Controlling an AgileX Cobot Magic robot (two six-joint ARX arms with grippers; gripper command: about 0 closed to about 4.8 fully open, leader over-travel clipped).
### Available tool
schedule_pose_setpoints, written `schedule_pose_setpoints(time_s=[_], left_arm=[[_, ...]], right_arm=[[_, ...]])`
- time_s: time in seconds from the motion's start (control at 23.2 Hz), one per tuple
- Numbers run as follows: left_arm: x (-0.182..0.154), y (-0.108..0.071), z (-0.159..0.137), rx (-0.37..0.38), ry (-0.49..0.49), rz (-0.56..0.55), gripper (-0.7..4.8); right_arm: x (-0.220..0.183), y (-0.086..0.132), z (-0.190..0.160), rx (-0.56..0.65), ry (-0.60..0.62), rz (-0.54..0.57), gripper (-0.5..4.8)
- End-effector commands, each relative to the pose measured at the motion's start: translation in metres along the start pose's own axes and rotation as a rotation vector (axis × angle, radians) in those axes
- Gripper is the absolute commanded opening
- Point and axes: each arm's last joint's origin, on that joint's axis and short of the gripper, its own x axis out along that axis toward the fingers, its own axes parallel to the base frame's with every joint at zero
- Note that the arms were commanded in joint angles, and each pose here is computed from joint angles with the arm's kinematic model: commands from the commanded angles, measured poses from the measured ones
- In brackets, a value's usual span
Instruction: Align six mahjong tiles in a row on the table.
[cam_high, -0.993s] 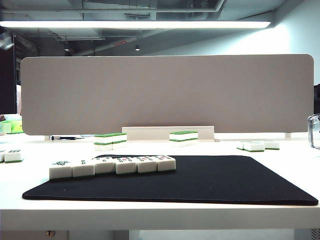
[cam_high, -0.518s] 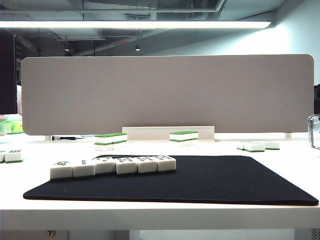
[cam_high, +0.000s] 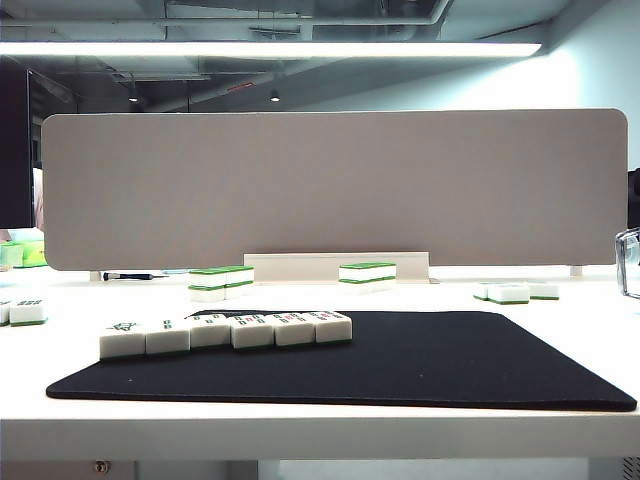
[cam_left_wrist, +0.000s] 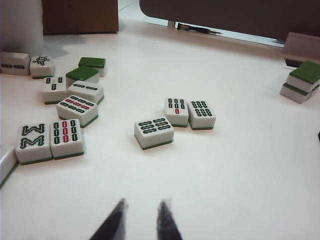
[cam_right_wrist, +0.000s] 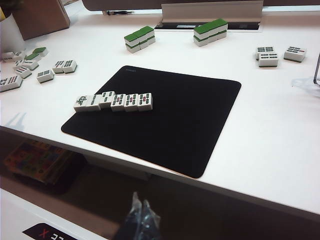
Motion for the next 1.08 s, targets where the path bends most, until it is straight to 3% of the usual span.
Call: schedule_pose_setpoints(time_s=[0.04,0.86,0.95,1.08], left_arm=[[-0.003,0.001,-0.003,0.030,0.030,0.003,0.80],[-0.005,0.000,-0.005,0.050,0.043,-0.030,0.80],[-0.005,0.000,-0.005,0.050,0.043,-0.030,0.80],[-0.005,0.000,-0.005,0.050,0.043,-0.030,0.80]], right_arm=[[-0.003,0.001,-0.001,-0.015,-0.025,0.003,-0.01],[-0.003,0.001,-0.001,-0.015,-0.025,0.001,-0.01],[-0.001,-0.001,0.005,-0.127,-0.077,-0.041,-0.01],[0.017,-0.009,0.020,-0.180,-0.217,-0.054,-0.01]])
